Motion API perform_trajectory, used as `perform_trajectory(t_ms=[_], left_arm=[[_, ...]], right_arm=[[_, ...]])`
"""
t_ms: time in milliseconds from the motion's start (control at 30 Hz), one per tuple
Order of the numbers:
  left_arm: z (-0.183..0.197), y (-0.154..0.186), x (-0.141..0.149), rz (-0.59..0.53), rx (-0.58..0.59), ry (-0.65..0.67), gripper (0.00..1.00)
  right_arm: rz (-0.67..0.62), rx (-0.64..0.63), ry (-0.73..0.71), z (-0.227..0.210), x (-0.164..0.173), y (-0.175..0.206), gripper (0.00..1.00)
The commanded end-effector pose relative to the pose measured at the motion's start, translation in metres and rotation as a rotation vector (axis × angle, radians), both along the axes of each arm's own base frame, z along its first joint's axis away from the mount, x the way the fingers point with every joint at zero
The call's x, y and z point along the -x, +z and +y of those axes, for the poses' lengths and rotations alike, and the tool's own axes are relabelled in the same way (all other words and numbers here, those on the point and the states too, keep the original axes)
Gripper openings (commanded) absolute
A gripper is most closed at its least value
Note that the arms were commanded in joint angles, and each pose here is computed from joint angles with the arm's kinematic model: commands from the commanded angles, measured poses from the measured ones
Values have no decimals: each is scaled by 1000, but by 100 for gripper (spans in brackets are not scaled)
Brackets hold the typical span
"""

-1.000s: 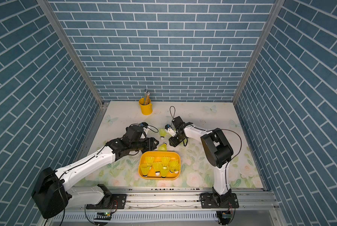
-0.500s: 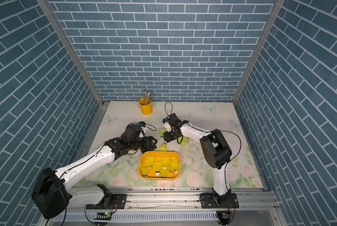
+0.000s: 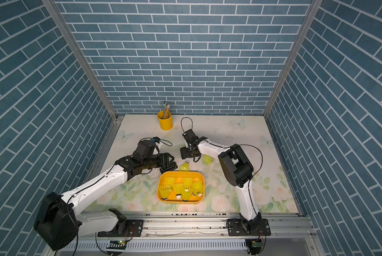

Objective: Put the shuttlecocks into the storage box
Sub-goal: Pick up the shuttlecock at the center of the board.

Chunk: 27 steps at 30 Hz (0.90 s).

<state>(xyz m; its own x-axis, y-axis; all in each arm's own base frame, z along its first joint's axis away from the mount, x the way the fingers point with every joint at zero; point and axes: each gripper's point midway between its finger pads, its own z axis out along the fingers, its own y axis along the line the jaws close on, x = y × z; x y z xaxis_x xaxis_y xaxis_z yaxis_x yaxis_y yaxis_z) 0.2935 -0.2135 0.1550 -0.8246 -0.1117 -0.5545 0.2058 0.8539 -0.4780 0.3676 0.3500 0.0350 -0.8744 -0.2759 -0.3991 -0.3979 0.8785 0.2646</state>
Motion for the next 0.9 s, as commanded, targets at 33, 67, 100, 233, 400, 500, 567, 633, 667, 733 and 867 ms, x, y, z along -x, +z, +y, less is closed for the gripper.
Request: perform_trajectory(t_ms=[33,67,100,233,400,500,567,633,667,733,867], left_arm=[[6,1,3,-10,3,-4,71],[6,0,2,-10,2,-4,71],[6,1,3,-9,4,-4,71],[7,2,3,-12,7,-3,71],[9,1,4,-10,9,-1,71],[9,0,5,-8,8,-1,71],[10,0,6,-7,7,0,71],[11,-2,7,-4,7,-2,71],[11,-2,8,0,8,-2,71],[11,-3,10,2,10,-5,71],[11,0,13,5,15,-9,71]], right_arm=[[6,-23,-64,10,-7,-4,62],[11,-20,-66,11,-7,-6,60],[13,-21,-68,12,-7,-7,58],[7,-19,-73,14,-7,-10,51],[-1,-9,-49,17,-11,-9,41],[-6,-9,-43,18,-11,-9,33],[-9,-10,-38,18,-10,-9,29],[-42,3,-39,15,-10,-2,25],[-55,2,-35,15,-9,3,24],[-80,-3,-25,15,-6,15,24],[-109,-17,-10,12,6,38,23]])
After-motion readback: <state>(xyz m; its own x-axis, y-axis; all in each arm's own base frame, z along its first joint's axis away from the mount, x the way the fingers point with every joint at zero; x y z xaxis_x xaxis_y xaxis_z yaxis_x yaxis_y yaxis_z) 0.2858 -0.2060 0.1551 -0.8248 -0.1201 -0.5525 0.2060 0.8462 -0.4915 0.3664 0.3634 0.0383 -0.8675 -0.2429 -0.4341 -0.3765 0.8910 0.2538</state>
